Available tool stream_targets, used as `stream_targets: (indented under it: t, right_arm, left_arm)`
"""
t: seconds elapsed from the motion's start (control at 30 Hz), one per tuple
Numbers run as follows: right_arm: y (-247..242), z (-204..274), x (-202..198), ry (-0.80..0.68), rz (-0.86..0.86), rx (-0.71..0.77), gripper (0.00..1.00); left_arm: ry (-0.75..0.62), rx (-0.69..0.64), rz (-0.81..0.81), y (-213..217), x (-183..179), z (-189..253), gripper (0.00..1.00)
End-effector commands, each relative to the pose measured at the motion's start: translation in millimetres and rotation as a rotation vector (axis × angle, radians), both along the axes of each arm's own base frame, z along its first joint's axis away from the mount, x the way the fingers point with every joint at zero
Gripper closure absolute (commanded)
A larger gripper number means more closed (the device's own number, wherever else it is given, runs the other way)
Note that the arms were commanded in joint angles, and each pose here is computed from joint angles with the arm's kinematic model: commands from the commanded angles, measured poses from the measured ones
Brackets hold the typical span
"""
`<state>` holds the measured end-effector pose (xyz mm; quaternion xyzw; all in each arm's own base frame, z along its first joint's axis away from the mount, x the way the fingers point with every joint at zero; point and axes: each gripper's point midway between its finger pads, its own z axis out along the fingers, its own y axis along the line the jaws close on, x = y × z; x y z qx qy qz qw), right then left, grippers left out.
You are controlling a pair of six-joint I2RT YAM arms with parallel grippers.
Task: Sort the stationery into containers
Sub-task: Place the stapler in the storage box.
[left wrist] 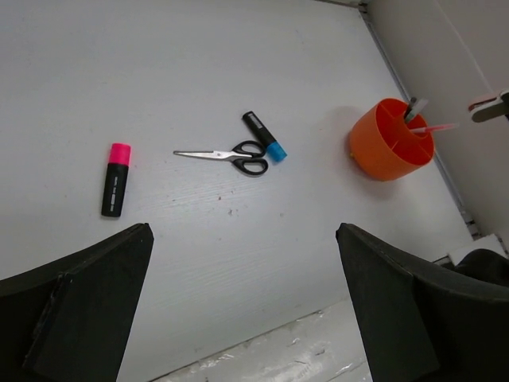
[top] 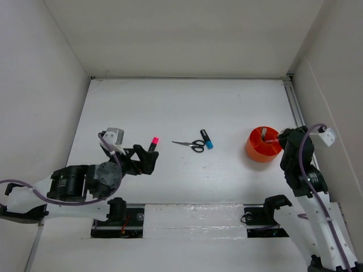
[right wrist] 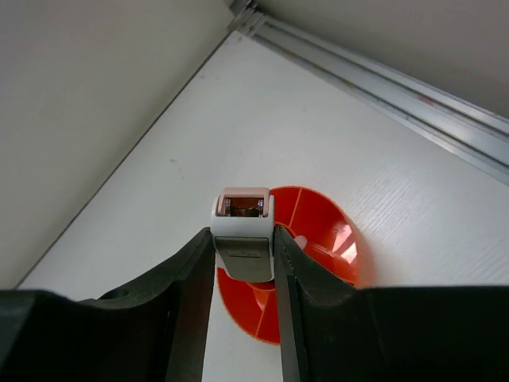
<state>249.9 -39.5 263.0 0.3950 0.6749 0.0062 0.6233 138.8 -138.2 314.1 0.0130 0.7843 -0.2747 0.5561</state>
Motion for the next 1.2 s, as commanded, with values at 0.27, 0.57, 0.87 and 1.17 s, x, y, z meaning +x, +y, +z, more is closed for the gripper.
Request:
stream_targets:
  t: [0.27,0.57,0.87,1.17]
  right_arm:
    - [-36,-10,-17,0.004,-0.199,0.054,1.00]
    - [-22,-46,-11,-0.050,-0.150,0.173,1.00]
    - [-36,-29,-18,-0.035,-0.211,0.093,1.00]
    - [-41,-33,-1,0.026,-0.220,0.002,1.00]
  left_arm:
    - [0.039,0.334,0.035,-50,4,-55,0.00]
    - [0.033,0.180,-0.018,-37,-2,-34,0.00]
    - [0.031,0.150,-0.043,-36,-4,-30,0.00]
    - [0.034,0.200,-0.042,-44,-4,-39,0.00]
